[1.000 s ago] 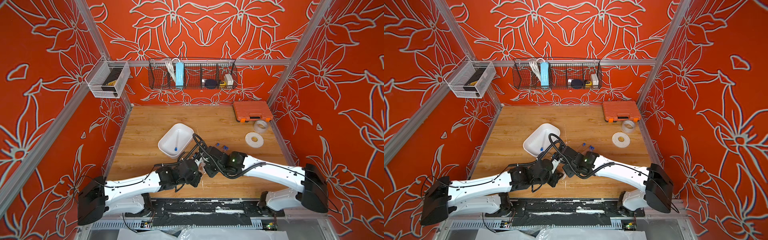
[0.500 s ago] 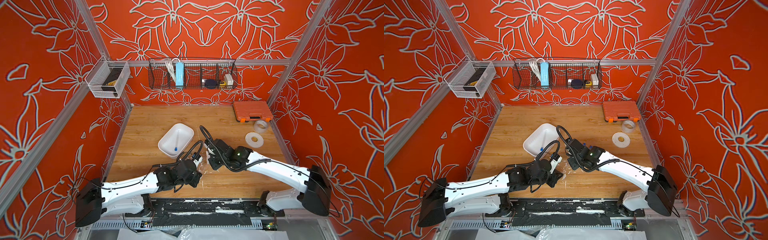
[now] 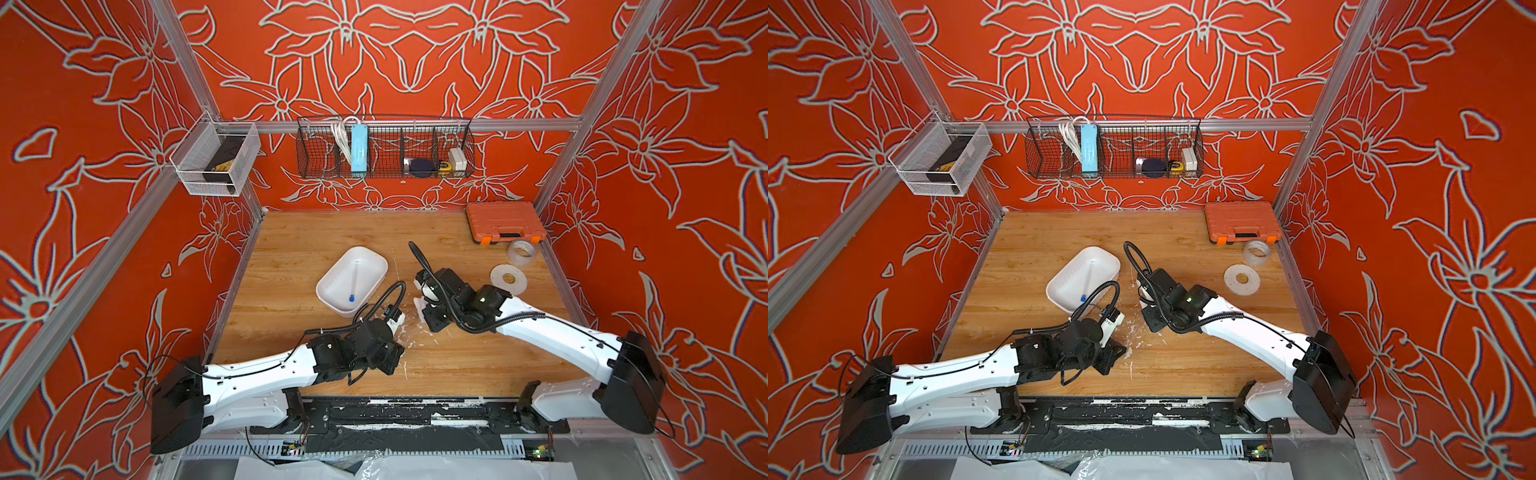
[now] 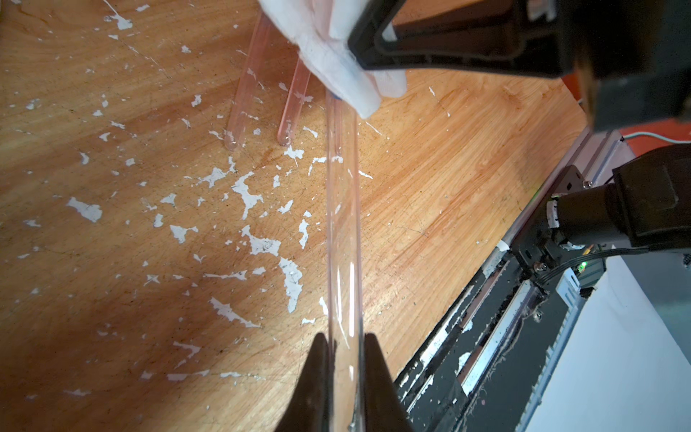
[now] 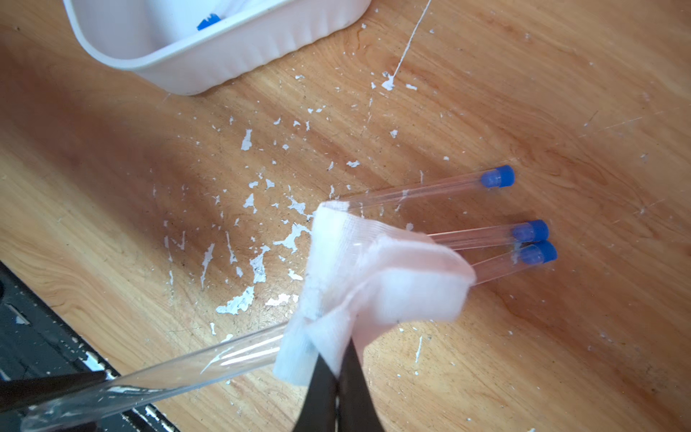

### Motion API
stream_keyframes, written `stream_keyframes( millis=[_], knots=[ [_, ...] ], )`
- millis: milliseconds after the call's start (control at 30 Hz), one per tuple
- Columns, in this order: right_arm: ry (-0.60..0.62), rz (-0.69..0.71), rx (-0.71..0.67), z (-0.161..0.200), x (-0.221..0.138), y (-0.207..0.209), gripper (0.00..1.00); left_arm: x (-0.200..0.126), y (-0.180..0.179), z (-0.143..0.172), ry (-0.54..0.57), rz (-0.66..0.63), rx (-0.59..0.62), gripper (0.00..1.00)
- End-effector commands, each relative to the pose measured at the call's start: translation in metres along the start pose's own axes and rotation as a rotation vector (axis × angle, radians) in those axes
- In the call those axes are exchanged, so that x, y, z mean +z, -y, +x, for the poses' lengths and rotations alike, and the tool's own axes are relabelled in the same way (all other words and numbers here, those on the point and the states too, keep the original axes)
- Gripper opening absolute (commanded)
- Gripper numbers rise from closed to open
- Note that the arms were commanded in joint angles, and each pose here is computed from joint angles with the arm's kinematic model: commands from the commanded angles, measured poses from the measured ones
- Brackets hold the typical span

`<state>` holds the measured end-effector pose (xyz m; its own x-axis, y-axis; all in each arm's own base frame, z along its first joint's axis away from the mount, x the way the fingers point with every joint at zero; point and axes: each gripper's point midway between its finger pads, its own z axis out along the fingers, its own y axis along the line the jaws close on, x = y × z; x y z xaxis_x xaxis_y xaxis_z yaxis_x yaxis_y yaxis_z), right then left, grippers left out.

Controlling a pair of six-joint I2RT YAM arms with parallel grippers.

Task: Wipe the exteriors of test tubes
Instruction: Wipe the dirt from the test tube.

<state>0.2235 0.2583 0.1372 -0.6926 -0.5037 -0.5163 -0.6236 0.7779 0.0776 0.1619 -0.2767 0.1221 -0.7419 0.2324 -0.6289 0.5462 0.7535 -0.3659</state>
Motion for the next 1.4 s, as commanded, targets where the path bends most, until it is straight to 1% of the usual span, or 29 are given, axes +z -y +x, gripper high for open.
stream_keyframes(
  millis=[0, 367, 633, 900, 1200, 1300, 1367],
  knots=[
    [0.02, -0.05, 0.0, -0.002, -0.007, -0.012, 0.0, 0.002, 0.003, -0.004, 0.019, 0.006, 0.001, 0.12],
    [0.011, -0.118, 0.007, 0.018, -0.005, -0.045, 0.0, 0.008, 0.001, -0.008, 0.03, -0.01, -0.007, 0.11],
    [0.029, -0.18, 0.017, 0.021, -0.007, -0.065, 0.0, 0.005, 0.002, -0.013, 0.048, -0.015, -0.012, 0.1],
    [0.069, -0.116, 0.031, 0.019, -0.015, -0.048, 0.0, 0.002, 0.001, -0.012, 0.047, -0.014, -0.02, 0.1],
    [0.113, -0.13, 0.102, 0.018, -0.022, -0.022, 0.0, -0.015, 0.018, -0.022, 0.093, 0.083, -0.044, 0.1],
    [0.148, -0.139, 0.118, 0.014, -0.029, -0.017, 0.0, -0.019, 0.022, -0.024, 0.109, 0.113, -0.053, 0.1],
    [0.186, -0.17, 0.117, 0.01, -0.035, -0.019, 0.0, -0.019, 0.024, -0.024, 0.112, 0.129, -0.061, 0.1]
  ],
)
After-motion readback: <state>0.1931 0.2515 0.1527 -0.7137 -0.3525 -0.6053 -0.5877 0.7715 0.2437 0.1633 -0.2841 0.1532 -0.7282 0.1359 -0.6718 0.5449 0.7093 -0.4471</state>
